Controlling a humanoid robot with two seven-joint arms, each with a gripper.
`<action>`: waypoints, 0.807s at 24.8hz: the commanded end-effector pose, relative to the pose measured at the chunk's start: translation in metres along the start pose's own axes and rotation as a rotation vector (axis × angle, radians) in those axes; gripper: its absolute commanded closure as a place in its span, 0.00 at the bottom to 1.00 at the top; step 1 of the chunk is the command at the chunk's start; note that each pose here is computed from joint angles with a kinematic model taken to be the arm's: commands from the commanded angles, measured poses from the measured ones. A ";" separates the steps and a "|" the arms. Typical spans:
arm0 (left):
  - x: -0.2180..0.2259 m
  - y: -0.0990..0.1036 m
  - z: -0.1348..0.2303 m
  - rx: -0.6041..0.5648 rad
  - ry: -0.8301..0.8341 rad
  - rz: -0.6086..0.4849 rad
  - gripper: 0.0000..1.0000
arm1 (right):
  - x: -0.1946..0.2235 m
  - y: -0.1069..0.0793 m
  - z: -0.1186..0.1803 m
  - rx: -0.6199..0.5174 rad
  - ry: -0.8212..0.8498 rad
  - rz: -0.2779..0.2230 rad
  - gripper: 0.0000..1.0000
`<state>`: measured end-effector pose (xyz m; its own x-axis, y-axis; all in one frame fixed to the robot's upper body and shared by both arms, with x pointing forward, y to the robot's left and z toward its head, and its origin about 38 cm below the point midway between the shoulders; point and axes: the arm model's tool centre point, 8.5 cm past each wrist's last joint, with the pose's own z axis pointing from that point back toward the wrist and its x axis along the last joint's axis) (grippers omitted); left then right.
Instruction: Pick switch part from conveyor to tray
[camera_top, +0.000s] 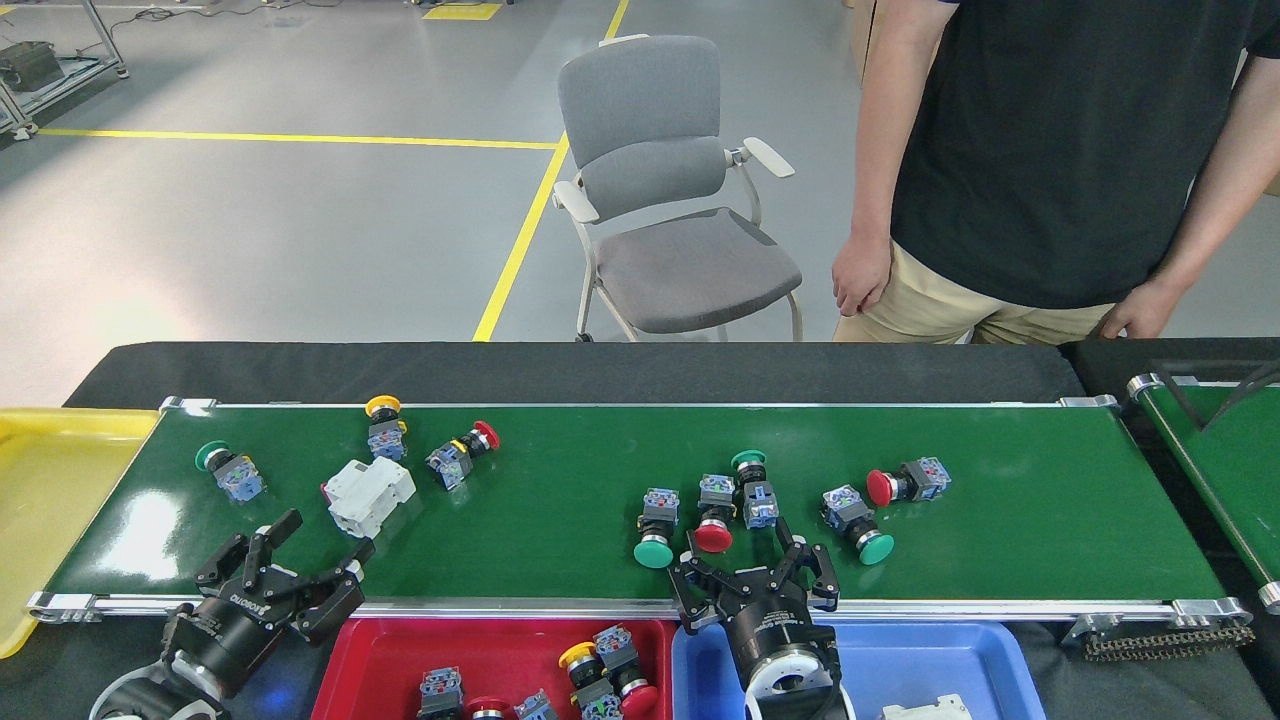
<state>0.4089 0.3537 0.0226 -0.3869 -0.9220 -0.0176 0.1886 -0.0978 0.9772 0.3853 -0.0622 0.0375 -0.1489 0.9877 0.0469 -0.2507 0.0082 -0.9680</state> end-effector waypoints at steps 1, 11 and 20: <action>-0.006 0.009 -0.011 0.003 0.023 -0.018 0.00 | 0.007 -0.017 -0.011 -0.028 0.008 -0.003 0.03; -0.008 0.010 -0.053 -0.028 0.233 -0.067 0.34 | 0.017 -0.030 -0.049 0.013 -0.017 0.006 0.20; -0.004 -0.001 -0.044 0.015 0.218 -0.069 0.93 | 0.029 -0.045 -0.025 -0.054 -0.224 -0.035 0.48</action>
<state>0.4502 0.3381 0.0106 -0.1958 -0.9731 -0.1216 0.1632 -0.1546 0.9744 0.4172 -0.0310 0.0614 -0.2986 0.9464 0.1230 -0.2541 0.0454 -0.9661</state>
